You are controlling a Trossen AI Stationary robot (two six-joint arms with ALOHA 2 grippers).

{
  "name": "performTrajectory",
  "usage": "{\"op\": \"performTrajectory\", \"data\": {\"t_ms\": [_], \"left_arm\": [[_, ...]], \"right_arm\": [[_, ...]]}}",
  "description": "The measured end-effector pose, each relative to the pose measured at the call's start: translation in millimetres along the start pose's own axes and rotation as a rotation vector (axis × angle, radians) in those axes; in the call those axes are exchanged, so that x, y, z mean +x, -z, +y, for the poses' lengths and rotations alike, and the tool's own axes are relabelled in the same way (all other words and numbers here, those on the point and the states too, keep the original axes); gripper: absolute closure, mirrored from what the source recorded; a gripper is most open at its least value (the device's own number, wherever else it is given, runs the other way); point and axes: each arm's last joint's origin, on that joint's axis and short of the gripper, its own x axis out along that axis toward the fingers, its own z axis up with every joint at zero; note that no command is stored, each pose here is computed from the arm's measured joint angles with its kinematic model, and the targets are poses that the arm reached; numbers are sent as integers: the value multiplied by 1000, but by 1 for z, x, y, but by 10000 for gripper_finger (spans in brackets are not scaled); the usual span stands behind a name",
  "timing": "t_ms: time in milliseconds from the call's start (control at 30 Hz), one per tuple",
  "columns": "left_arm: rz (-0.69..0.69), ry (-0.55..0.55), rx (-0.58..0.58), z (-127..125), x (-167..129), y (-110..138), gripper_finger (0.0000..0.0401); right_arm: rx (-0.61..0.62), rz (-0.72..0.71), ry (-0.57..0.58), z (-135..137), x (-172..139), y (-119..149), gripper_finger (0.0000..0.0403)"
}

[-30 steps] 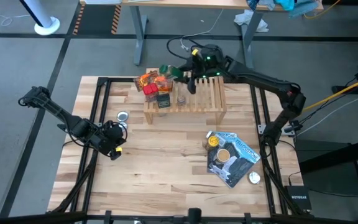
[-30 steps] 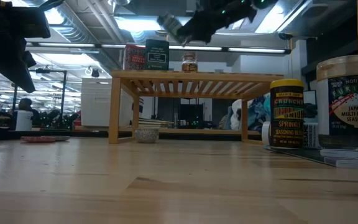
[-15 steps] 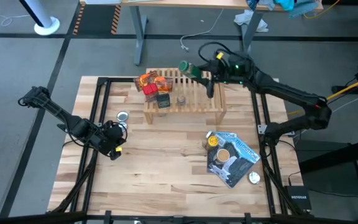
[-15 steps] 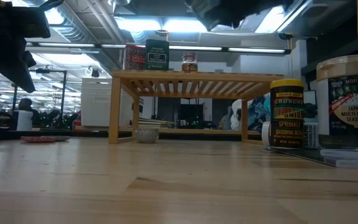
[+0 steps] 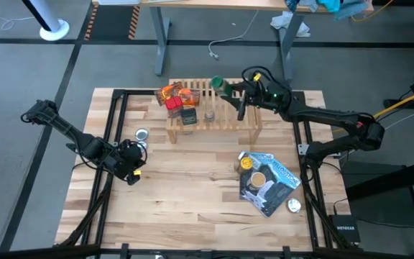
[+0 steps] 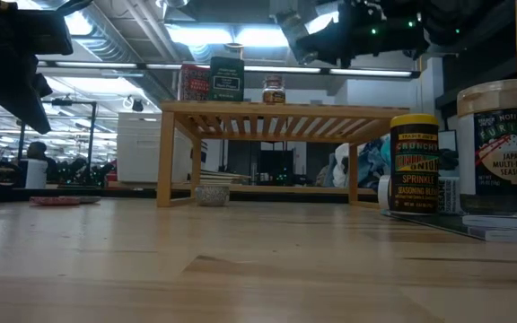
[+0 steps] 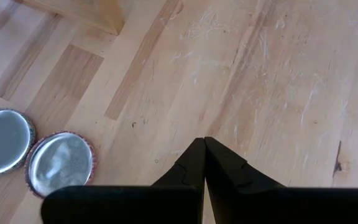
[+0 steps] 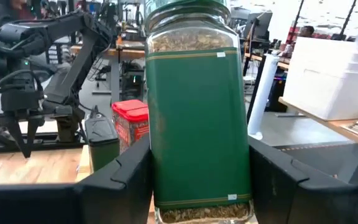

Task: Shelf spices
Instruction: Put the green seasoning bottle on the shelf

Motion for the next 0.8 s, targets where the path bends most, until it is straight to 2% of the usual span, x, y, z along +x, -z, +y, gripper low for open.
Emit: {"op": "performTrajectory", "data": {"t_ms": [333,800], "left_arm": [[0,0,0,0,0,0,400],[0,0,0,0,0,0,400]], "right_arm": [[59,6,42,7,-15,42,198],[107,76,28,11,-15,73,198]]}}
